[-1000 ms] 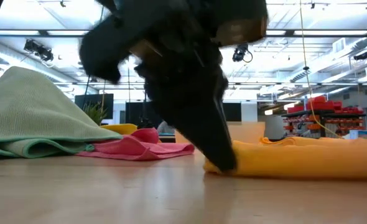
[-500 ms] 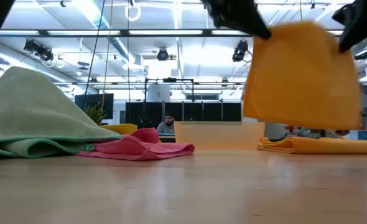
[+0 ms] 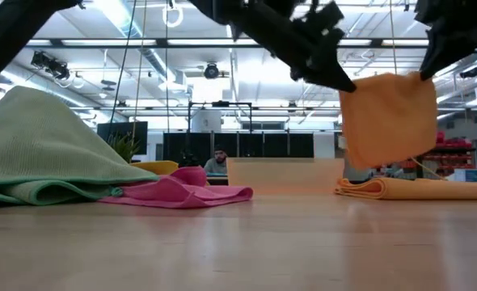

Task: Fold microfiber towels
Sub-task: Stack the orange microfiber cloth on top of the orange microfiber cloth

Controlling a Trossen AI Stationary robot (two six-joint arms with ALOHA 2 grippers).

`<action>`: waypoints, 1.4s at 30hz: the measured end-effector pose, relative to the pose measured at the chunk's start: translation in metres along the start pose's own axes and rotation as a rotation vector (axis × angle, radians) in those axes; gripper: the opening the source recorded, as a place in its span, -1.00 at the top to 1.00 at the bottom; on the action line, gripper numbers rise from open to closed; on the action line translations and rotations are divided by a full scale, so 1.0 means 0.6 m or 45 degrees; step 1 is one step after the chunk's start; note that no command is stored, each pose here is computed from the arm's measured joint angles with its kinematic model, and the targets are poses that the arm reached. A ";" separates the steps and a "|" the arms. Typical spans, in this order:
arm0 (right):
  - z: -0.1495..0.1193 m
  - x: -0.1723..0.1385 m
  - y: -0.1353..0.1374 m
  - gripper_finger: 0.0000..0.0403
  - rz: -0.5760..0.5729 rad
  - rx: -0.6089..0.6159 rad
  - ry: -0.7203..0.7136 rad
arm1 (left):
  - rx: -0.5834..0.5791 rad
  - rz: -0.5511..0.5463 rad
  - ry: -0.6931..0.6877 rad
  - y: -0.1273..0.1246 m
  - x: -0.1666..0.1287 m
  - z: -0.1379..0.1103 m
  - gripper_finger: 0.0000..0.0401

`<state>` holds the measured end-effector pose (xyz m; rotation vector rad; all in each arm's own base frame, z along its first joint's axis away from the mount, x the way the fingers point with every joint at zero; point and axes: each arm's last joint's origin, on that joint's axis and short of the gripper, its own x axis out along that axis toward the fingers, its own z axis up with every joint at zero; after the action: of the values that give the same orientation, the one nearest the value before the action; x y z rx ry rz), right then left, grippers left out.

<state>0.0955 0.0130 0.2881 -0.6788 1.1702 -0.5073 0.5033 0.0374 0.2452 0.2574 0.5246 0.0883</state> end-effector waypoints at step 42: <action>-0.047 0.131 0.043 0.98 0.340 -0.256 0.127 | 0.105 -0.037 0.157 -0.067 0.065 -0.068 0.95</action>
<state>0.0939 -0.0285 0.2113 -0.6616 1.3952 -0.2017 0.5170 0.0134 0.1820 0.3265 0.6550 0.0545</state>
